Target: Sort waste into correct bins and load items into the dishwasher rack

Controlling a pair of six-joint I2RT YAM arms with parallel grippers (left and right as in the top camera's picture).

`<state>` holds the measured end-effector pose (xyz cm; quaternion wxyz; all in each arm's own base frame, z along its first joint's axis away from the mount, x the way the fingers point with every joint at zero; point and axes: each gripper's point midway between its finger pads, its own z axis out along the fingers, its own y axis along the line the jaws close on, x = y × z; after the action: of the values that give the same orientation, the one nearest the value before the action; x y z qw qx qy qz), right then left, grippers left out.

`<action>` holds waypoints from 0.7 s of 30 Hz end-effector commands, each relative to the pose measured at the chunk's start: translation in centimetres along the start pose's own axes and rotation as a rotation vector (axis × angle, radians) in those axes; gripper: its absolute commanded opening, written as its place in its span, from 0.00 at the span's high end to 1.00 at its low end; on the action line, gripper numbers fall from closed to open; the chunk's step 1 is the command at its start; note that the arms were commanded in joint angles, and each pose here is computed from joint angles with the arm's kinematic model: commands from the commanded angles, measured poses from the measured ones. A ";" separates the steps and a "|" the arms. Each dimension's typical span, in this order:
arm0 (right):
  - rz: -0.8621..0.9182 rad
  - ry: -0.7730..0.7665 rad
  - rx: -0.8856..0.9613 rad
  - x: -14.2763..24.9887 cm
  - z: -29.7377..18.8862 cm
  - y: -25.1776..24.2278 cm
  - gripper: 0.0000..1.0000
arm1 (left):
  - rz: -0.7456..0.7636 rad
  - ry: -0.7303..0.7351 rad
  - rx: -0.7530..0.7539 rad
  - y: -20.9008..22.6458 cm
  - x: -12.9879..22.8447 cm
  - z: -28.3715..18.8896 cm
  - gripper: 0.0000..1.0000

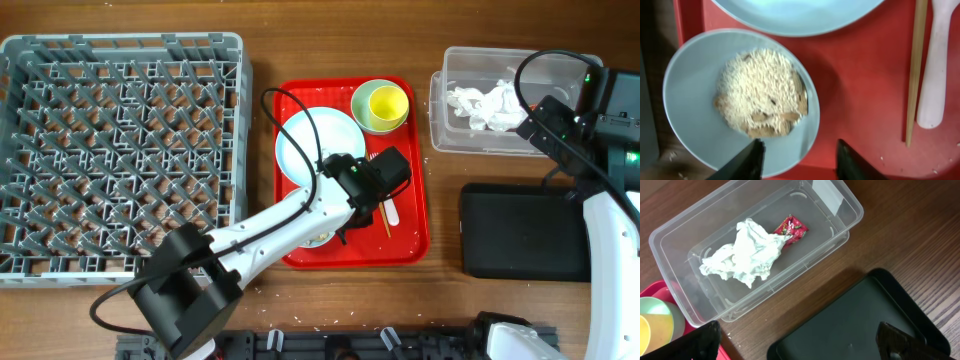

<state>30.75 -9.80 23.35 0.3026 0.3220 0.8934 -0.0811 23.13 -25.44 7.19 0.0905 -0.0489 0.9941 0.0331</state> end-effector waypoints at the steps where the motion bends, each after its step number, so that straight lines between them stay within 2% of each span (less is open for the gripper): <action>1: -0.012 -0.029 0.008 -0.7 -0.6 -0.3 0.00 | -0.073 -0.028 -0.027 0.4 0.0 1.1 0.60; 7: -0.012 -0.028 0.009 -0.7 -0.6 -0.3 0.01 | -0.051 -0.046 -0.008 -0.2 0.8 2.4 0.58; 19: -0.012 -0.028 0.009 -0.7 -0.6 -0.3 0.00 | 0.014 -0.081 0.000 -1.5 2.1 2.1 0.54; 21: -0.012 -0.028 0.008 -0.7 -0.6 -0.3 0.00 | 0.016 -0.076 -0.002 -1.4 2.2 2.1 0.49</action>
<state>30.75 -9.80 23.35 0.3025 0.3218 0.8935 -0.0811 21.50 -27.31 5.10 0.1237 -0.0343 0.9914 0.0237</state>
